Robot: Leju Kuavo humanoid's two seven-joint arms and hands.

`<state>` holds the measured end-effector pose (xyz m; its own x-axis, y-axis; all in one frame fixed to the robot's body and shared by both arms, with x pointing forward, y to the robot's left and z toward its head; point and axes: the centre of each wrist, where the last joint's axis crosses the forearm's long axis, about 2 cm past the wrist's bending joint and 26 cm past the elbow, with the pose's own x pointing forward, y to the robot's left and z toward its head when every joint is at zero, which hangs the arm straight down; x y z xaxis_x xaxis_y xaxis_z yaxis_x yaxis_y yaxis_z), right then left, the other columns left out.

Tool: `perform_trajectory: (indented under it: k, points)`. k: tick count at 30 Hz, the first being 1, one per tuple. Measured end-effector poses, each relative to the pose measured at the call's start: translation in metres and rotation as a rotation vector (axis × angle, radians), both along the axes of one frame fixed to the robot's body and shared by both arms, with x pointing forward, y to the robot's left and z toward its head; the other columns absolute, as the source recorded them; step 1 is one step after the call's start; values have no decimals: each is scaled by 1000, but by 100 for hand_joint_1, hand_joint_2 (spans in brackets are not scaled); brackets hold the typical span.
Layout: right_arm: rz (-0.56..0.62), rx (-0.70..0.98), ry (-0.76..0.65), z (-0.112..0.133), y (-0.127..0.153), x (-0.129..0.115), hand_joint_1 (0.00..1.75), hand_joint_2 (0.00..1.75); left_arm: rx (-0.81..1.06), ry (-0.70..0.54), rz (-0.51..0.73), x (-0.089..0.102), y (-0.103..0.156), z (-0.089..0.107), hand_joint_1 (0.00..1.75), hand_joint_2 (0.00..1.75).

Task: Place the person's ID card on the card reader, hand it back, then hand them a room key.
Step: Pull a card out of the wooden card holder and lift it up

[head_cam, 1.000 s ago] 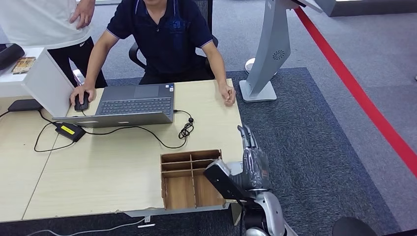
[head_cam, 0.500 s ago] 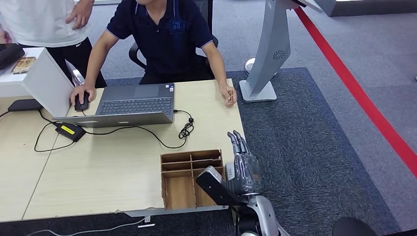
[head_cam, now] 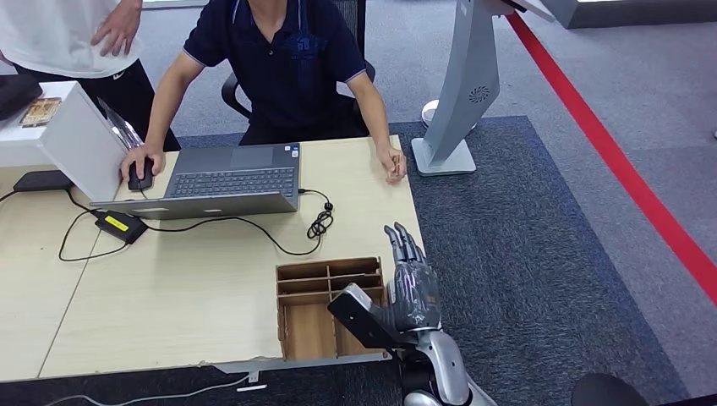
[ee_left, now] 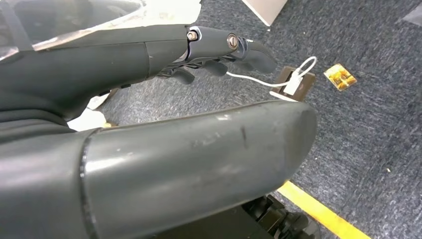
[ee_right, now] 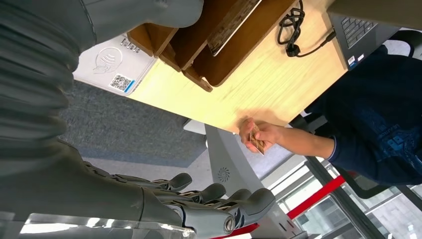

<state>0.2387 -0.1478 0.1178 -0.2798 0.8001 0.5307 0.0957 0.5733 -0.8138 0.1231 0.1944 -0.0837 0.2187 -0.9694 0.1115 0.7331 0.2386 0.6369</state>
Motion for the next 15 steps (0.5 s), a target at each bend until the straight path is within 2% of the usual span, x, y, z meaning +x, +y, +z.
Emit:
perform_trajectory:
  k: [15]
  points:
    - [4,-18,19,-4,6,3,0,175,-2,-2,-22,1,0,0,0,0]
